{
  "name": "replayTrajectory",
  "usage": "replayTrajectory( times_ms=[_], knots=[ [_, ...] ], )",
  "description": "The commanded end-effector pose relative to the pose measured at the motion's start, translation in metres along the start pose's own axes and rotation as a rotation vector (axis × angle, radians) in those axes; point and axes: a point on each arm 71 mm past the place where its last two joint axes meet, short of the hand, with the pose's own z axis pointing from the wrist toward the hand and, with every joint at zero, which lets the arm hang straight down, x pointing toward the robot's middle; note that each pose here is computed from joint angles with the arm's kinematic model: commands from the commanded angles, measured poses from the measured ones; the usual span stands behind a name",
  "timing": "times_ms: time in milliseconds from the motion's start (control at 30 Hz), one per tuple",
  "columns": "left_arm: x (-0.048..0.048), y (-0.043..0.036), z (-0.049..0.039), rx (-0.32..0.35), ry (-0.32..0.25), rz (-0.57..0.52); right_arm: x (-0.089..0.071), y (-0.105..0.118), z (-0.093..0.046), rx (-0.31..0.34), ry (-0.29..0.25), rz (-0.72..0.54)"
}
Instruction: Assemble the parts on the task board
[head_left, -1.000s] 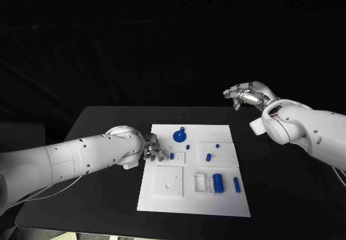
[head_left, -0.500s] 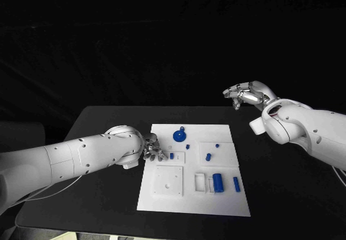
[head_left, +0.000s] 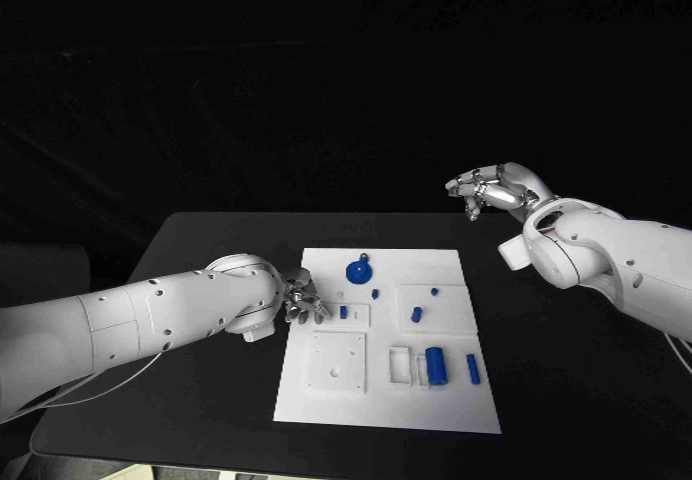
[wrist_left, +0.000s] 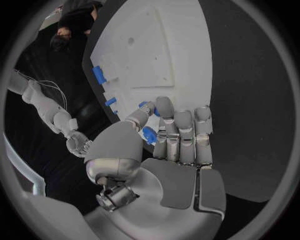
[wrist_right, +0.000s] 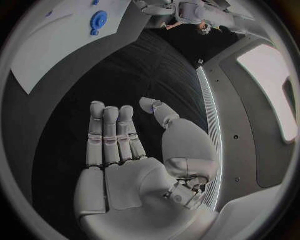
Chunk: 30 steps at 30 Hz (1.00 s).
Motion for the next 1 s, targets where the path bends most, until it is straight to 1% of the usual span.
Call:
replayTrajectory(
  times_ms=[33,267,400,633,867,967,1000],
  knots=[
    [0.0057,0.0005,-0.0003,0.014,0.032,-0.056,0.002,0.001,0.0,-0.007,0.022,-0.002],
    [0.003,0.007,-0.0015,0.004,0.042,-0.092,0.003,0.0,0.0,-0.003,0.03,-0.003],
    [0.0024,0.0076,-0.0024,0.008,0.044,-0.099,0.003,0.0,0.0,0.001,0.034,-0.005],
    [0.0007,0.0067,-0.0055,0.043,0.064,-0.133,0.006,0.0,0.001,0.004,0.045,-0.01],
    [-0.0014,0.0073,-0.0078,0.104,0.092,-0.188,0.007,0.0,0.001,-0.004,0.053,-0.025],
    [-0.0022,0.0066,-0.0096,0.155,0.116,-0.22,0.01,0.002,0.0,-0.018,0.066,-0.055],
    [-0.0046,0.0059,-0.011,0.19,0.133,-0.246,0.012,0.003,-0.001,-0.029,0.076,-0.074]
  ],
)
